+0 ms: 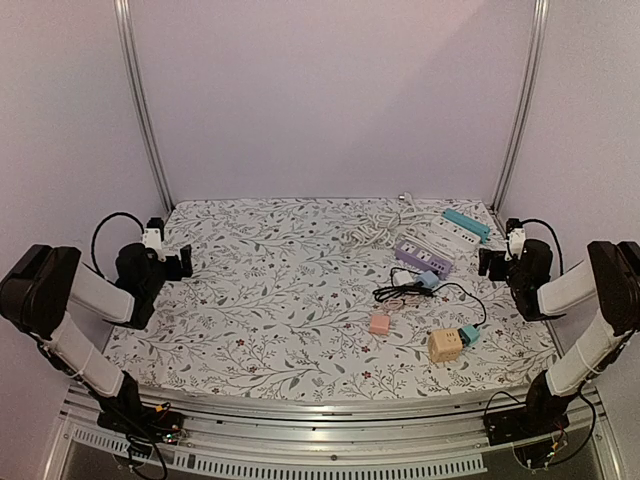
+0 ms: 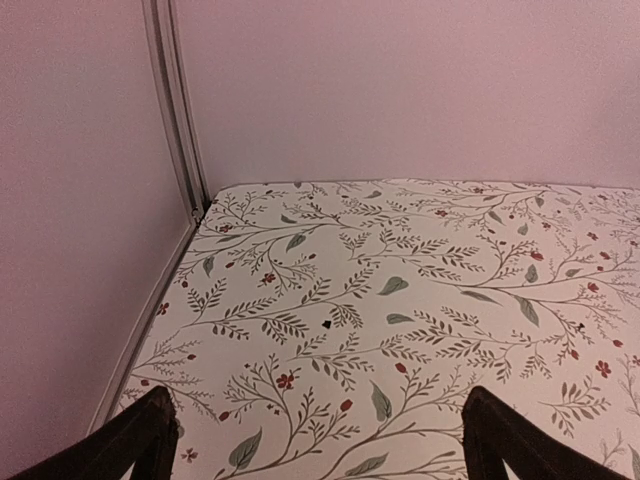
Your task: Insert the plug
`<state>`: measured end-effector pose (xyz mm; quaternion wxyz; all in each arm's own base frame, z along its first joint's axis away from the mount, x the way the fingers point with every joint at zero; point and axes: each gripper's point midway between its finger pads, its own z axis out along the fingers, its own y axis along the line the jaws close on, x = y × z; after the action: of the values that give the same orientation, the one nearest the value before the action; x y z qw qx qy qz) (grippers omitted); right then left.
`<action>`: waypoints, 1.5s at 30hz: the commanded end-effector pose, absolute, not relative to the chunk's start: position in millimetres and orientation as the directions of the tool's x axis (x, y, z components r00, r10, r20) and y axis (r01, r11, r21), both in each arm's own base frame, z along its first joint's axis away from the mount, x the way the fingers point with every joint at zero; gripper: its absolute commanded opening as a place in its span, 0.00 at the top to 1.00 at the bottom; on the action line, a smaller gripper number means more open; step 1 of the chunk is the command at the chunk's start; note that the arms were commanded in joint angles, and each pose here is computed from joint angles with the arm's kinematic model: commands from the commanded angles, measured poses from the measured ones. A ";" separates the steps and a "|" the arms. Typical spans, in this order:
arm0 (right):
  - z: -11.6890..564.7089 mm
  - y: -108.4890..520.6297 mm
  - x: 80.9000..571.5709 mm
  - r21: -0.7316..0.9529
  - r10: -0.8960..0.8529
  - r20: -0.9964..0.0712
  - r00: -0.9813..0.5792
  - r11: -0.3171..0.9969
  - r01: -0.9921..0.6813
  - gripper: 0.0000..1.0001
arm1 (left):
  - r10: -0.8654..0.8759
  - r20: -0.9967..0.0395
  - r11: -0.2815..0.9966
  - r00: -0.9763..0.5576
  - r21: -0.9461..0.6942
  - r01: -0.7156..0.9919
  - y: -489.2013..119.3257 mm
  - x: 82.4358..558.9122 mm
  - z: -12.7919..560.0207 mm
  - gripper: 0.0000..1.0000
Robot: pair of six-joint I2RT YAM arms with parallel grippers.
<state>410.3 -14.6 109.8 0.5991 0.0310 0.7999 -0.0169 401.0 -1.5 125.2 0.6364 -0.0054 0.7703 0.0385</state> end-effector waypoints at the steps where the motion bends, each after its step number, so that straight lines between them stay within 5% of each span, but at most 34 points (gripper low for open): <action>1: 113.3 -18.5 413.8 0.020 0.044 -0.960 -0.277 0.996 0.092 0.01 | 0.040 -0.978 0.997 -0.205 0.052 -0.055 -4.2 403.6 121.7 0.01; 11: 147.1 -54.2 420.5 0.007 0.123 -0.928 -0.353 0.951 0.311 0.01 | 0.053 -0.978 0.997 -0.203 0.062 -0.035 -9.2 402.5 121.4 0.01; 13: 162.1 -37.6 432.3 0.041 0.133 -0.903 -0.408 0.973 0.227 0.01 | 0.055 -0.979 0.998 -0.194 0.059 -0.019 -12.1 402.4 123.9 0.01; 17: 165.7 -11.6 440.6 0.040 0.083 -0.774 -0.627 0.996 0.082 0.18 | 0.094 -0.959 0.994 -0.267 0.076 0.075 -26.1 414.4 134.4 0.00; 19: 170.6 -9.6 445.9 0.038 0.076 -0.727 -0.682 0.997 0.070 0.19 | 0.174 -0.897 0.972 -0.405 0.090 0.219 -45.2 426.6 137.1 0.02; 21: 178.1 0.7 453.9 0.057 0.051 -0.695 -0.717 0.998 0.016 0.19 | 0.302 -0.789 0.916 -0.535 0.085 0.392 -64.7 429.7 134.5 0.15; 25: 182.7 28.1 461.5 -0.043 -0.106 -0.622 -0.775 0.994 -0.101 0.20 | 0.413 -0.670 0.805 -0.616 -0.047 0.591 -91.9 416.2 158.2 0.24; 31: 152.3 114.3 453.9 -0.097 -0.417 -0.506 -0.755 0.897 -0.431 0.08 | 0.450 -0.610 0.749 -0.652 -0.141 0.648 -112.1 389.3 180.1 0.01; 38: 103.2 147.1 463.2 -0.032 -0.473 -0.397 -0.786 0.863 -0.503 0.20 | 0.478 -0.615 0.743 -0.627 -0.099 0.662 -116.0 380.2 194.9 0.00; 45: 64.5 163.4 477.1 -0.016 -0.486 -0.337 -0.806 0.859 -0.511 0.19 | 0.498 -0.602 0.730 -0.624 -0.096 0.676 -125.2 378.6 190.8 0.00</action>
<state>476.7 155.2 83.0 0.1956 -0.2548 0.9464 0.0351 384.1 -117.1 183.3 0.2831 0.3163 0.8916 -0.1575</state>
